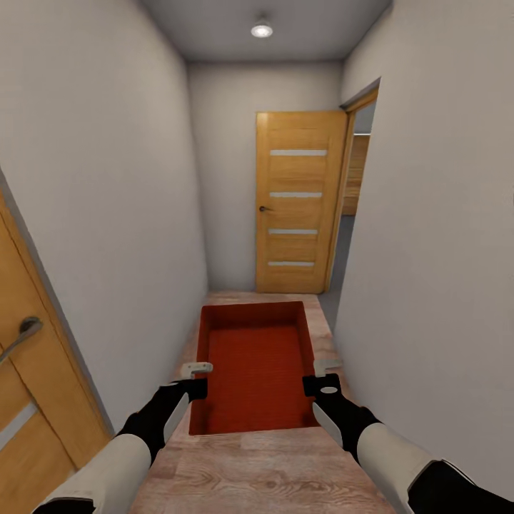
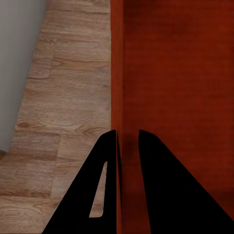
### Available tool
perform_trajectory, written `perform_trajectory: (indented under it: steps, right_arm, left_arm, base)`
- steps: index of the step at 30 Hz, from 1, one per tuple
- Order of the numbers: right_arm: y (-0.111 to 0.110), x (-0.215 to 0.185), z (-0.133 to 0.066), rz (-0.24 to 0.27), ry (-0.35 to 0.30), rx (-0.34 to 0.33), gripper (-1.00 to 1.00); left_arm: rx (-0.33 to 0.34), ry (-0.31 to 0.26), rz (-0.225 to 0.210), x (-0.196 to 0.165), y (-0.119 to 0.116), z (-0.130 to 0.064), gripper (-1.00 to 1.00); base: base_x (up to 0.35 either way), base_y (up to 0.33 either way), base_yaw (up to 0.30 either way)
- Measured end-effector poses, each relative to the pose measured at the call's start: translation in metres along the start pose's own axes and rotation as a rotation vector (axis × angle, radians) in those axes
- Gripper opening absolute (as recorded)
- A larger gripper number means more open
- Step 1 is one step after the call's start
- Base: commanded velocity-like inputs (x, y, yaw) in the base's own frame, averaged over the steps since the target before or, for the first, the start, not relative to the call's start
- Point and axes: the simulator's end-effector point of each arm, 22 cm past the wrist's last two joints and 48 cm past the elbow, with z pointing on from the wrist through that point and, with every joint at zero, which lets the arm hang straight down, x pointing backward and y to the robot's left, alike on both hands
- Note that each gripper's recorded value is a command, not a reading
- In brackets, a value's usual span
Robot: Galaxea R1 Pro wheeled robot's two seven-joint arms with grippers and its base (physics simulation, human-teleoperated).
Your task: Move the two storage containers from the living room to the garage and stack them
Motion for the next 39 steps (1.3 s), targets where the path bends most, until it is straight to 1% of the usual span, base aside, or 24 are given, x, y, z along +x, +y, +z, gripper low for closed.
perform_trajectory:
  steps: [20, 24, 30, 39]
  right_arm:
    - [0.0001, -0.0003, 0.0000, 0.001, -0.001, 0.000, -1.00]
    - [0.0002, -0.0002, 0.0000, 0.000, -0.001, 0.000, -1.00]
    - [0.0002, 0.0013, 0.0000, -0.002, 0.003, 0.000, -1.00]
    - [0.0002, 0.0000, 0.0000, 0.000, 0.000, -0.001, -1.00]
  left_arm:
    - [0.000, -0.001, 0.001, -0.0006, 0.0001, -0.0002, -1.00]
    - [0.000, -0.001, 0.001, -0.0005, 0.0002, -0.0001, -1.00]
    - [-0.001, 0.003, 0.001, 0.0012, 0.0002, 0.0002, -1.00]
    - [0.000, 0.000, 0.000, -0.0001, 0.0002, -0.0001, -1.00]
  base:
    - [0.323, 0.081, -0.012]
    - [0.323, 0.090, -0.130]
    - [0.323, 0.090, -0.229]
    - [0.323, 0.090, -0.033]
